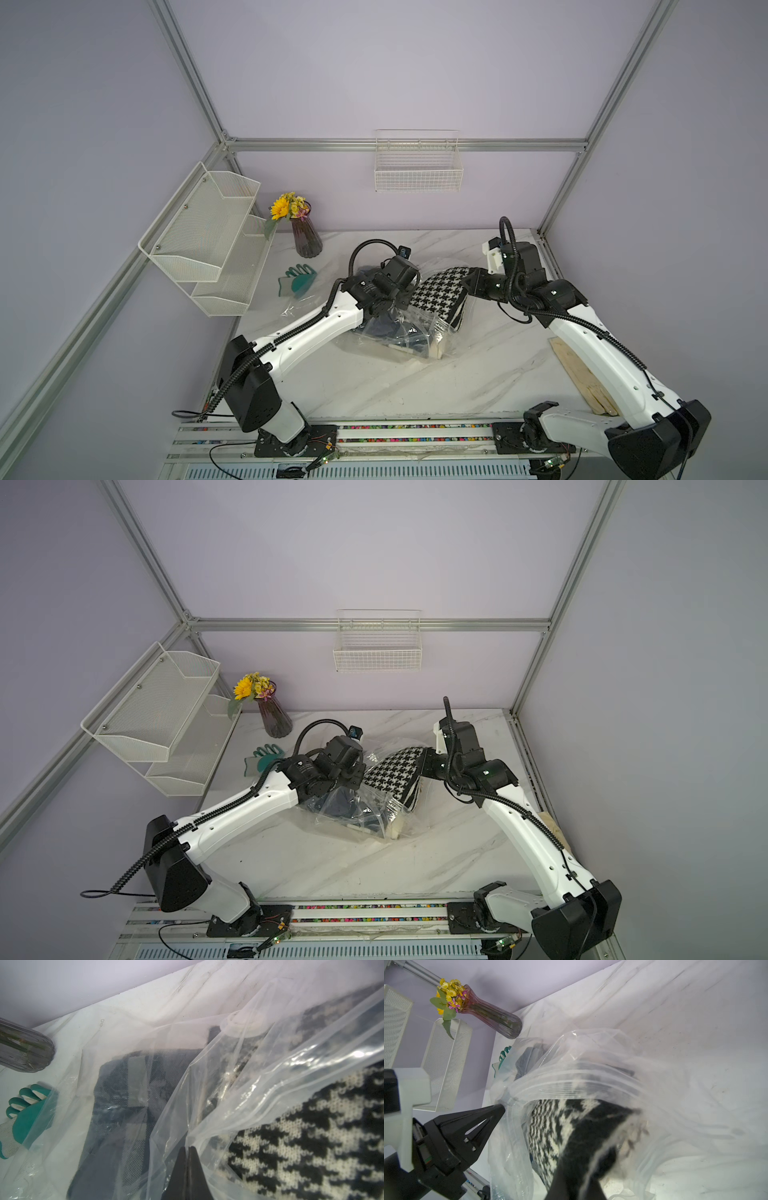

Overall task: Take the scarf out of the vacuum bag
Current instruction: Take out the scarf from the vacuum bag.

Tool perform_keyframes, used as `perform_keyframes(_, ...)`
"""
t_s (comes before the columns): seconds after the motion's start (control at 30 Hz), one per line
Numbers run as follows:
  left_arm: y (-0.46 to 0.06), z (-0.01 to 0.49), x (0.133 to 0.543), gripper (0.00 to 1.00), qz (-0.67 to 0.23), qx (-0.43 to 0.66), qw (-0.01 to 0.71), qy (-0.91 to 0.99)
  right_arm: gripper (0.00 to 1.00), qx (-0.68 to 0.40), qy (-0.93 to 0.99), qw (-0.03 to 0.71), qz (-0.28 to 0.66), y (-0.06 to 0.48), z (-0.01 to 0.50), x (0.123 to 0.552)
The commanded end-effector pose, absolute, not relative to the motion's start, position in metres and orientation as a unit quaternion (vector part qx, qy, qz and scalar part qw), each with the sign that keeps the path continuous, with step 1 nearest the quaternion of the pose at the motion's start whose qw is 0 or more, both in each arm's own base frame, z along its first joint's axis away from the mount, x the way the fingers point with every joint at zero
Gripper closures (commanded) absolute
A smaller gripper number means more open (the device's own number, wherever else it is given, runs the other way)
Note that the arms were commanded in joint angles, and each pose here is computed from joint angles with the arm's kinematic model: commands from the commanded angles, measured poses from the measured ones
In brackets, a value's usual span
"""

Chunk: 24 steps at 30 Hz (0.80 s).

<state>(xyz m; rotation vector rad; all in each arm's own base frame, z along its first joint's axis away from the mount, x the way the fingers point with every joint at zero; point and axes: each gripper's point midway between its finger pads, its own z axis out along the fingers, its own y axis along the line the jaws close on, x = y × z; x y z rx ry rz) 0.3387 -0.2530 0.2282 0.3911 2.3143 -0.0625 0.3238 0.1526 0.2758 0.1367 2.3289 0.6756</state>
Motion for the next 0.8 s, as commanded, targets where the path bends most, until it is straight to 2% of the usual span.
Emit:
perform_keyframes(0.0, -0.235, 0.236, 0.342, 1.0, 0.003, 0.13, 0.389, 0.912, 1.0, 0.065, 0.88, 0.418, 0.215, 0.122, 0.316, 0.331)
perform_keyframes(0.33, -0.242, 0.223, 0.363, 1.0, 0.023, 0.137, 0.376, 0.916, 1.0, 0.117, 0.869, 0.45, 0.169, 0.078, 0.345, 0.325)
perform_keyframes(0.77, -0.205, 0.204, 0.366, 1.0, 0.027, 0.113, 0.354, 0.928, 1.0, 0.203, 0.832, 0.51, 0.081, 0.013, 0.396, 0.32)
